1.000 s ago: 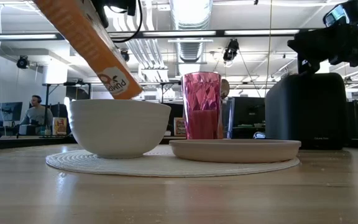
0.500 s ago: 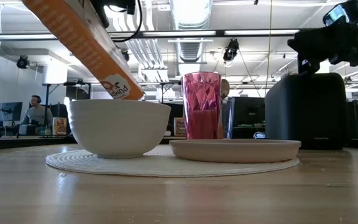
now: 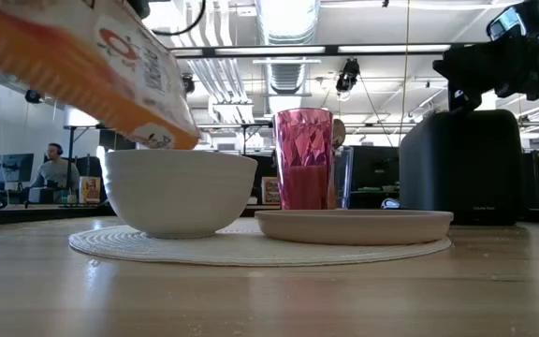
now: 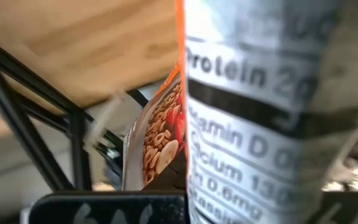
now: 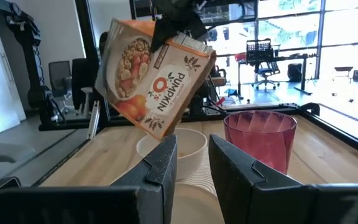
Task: Arrange a breakfast setting
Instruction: Pour the cereal from the orange cereal box into the white bowl
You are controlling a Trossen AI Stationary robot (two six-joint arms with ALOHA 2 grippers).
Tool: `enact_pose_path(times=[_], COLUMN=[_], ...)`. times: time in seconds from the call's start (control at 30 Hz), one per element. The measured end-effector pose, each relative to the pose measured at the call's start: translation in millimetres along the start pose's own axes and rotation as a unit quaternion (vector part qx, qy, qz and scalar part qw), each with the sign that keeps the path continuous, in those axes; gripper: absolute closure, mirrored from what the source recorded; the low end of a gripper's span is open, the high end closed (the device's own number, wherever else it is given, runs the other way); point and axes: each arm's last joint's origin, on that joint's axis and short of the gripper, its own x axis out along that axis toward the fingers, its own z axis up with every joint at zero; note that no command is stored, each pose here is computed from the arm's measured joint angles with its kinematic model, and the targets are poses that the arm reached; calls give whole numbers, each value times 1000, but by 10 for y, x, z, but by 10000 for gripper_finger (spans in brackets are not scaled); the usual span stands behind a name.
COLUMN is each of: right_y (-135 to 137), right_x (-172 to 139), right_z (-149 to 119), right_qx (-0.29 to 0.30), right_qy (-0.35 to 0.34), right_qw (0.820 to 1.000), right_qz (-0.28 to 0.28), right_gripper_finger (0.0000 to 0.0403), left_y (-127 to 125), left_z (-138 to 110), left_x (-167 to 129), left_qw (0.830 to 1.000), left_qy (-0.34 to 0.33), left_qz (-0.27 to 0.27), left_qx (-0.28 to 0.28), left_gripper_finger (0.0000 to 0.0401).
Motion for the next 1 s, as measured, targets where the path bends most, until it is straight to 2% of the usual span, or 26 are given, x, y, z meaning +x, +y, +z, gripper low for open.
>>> enact_pose_path(times=[0.27,0.5,0.8,1.0], right_y=[0,0,0,0], right_x=[0,-1,-1,0], right_z=[1,4,6,2], right_qx=[0,9,11,4], right_qy=[-1,-3,-3,-1], right_qw=[1000,1000,1000,1000], right_qz=[0,0,0,0], right_gripper_finger=[319,319,319,319], left_y=[15,29,-4,-51], left_z=[-286,-509,-632,-739], left_x=[240,446,353,234], left_qw=[988,974,974,963], left_qy=[-103,-137,-147,-198], left_qz=[94,142,119,100], left_qx=[72,110,125,151], left_gripper_finger=[401,401,401,401])
